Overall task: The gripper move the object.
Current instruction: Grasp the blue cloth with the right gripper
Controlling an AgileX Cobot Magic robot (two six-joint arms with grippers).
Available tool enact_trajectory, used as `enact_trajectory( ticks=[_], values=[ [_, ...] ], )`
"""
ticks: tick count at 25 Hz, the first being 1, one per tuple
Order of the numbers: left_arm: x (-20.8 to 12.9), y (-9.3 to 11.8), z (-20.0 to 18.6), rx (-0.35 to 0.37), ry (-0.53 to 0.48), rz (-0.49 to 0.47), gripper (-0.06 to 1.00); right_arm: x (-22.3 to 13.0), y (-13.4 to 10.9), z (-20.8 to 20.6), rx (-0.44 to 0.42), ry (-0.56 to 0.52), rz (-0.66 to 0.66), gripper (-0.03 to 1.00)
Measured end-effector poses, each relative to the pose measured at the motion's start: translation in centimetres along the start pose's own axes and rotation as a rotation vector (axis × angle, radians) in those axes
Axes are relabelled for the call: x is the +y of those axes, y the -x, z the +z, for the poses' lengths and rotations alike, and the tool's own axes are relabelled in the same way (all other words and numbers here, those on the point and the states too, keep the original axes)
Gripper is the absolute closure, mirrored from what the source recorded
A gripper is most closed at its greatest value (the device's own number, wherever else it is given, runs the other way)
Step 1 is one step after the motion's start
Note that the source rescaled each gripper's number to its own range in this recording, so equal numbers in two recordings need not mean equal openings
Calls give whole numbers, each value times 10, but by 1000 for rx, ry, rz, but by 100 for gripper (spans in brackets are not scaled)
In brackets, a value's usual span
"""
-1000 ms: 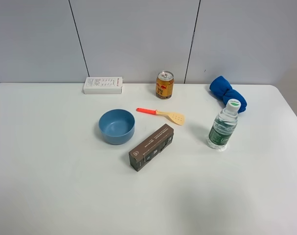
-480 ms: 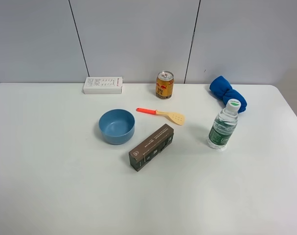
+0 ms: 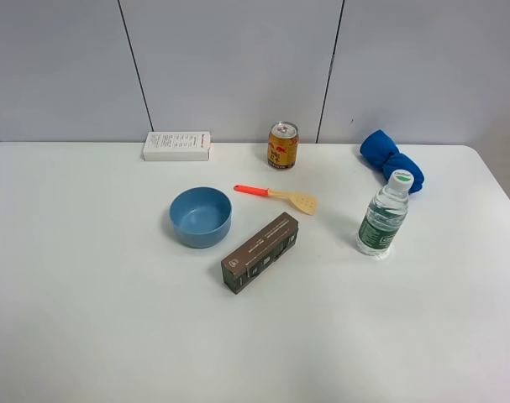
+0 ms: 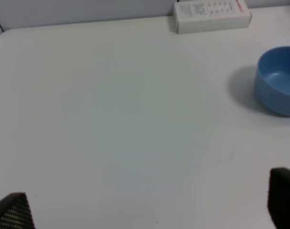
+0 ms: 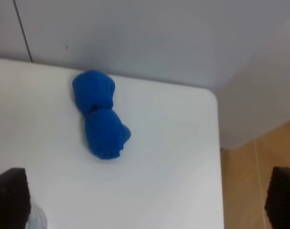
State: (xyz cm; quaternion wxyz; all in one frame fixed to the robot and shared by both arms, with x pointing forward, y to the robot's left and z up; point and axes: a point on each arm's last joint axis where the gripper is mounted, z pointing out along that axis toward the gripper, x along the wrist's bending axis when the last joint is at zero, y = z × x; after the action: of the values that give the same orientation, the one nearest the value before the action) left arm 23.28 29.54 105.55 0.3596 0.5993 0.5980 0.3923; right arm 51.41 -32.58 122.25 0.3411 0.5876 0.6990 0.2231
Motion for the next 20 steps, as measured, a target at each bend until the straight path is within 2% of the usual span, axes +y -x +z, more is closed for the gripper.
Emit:
enact_trajectory(
  ticks=[8,20],
  values=[
    [0,0,0,0,0,0,-6,-4,-4,107,56,-183,-41,-3],
    [0,0,0,0,0,0,-6,-23,-13,216,91,-226,-48,-3]
  ],
)
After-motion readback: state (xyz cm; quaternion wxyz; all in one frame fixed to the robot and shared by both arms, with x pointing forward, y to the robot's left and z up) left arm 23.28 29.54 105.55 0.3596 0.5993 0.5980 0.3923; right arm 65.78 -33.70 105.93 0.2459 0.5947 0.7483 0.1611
